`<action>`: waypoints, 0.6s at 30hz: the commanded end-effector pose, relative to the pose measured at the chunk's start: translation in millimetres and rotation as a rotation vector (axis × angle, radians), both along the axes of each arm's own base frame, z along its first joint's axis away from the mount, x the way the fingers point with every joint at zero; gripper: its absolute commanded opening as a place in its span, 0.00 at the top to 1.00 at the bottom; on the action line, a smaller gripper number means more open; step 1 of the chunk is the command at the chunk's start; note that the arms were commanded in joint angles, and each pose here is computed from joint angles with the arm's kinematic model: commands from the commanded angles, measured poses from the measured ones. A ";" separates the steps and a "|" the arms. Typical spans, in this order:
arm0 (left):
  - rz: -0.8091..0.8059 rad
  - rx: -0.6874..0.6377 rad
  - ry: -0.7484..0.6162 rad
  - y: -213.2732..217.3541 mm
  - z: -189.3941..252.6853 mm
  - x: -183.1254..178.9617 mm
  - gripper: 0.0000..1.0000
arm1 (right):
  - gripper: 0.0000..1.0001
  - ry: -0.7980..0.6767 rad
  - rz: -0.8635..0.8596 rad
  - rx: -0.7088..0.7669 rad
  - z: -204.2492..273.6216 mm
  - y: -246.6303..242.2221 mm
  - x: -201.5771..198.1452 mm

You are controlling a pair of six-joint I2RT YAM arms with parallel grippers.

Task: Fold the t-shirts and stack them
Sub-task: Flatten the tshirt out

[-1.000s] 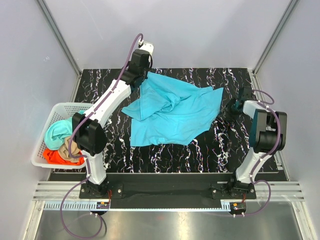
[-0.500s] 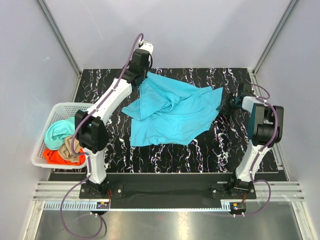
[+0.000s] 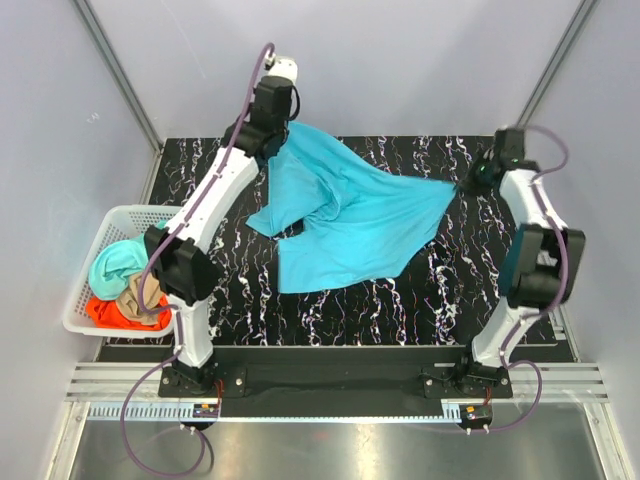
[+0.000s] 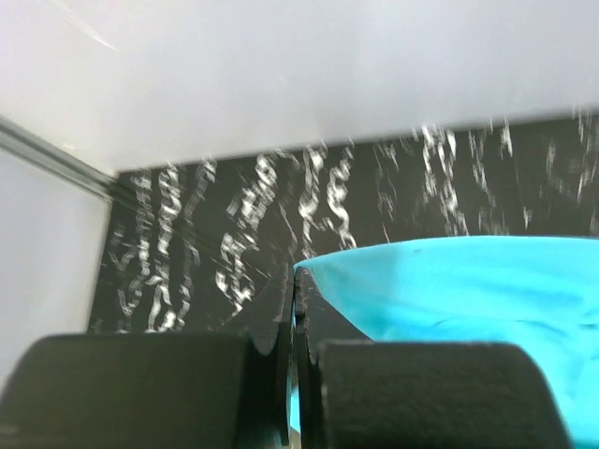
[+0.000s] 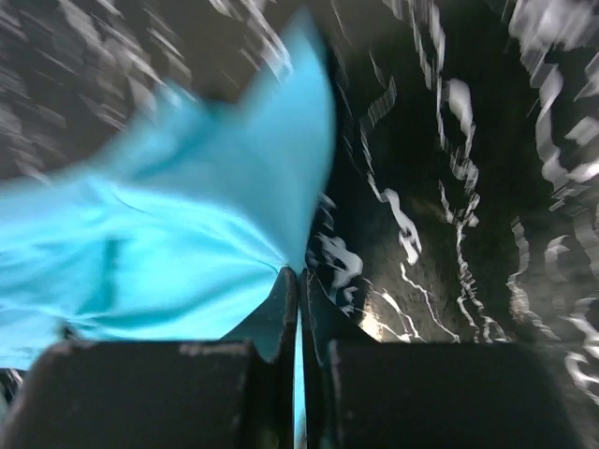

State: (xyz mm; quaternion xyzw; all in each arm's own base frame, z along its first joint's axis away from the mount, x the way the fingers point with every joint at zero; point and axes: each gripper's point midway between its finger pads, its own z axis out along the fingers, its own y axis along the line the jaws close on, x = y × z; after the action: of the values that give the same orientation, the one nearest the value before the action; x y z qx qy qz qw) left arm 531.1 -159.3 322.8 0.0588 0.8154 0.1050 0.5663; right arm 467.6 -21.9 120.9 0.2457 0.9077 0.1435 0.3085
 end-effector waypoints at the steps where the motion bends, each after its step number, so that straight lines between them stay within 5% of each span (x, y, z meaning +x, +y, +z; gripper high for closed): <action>1: 0.122 -0.109 -0.275 47.0 136.8 -50.8 1.00 | 1.00 -0.364 -0.028 -0.162 174.9 -15.5 -12.9; 10: 0.139 -0.270 -0.461 96.6 220.6 -157.0 1.00 | 1.00 -0.634 -0.034 -0.293 328.8 -10.4 -106.5; 18: 0.007 -0.386 -0.517 110.2 243.7 -237.7 1.00 | 1.00 -0.676 -0.025 -0.327 364.4 1.2 -186.7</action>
State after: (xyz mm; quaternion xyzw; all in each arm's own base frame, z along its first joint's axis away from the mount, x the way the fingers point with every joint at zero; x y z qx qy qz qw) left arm 299.3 -38.9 579.3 -0.1007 0.6351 -0.0064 0.7659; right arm 306.6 -17.4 496.0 0.1411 0.7409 0.0914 0.6502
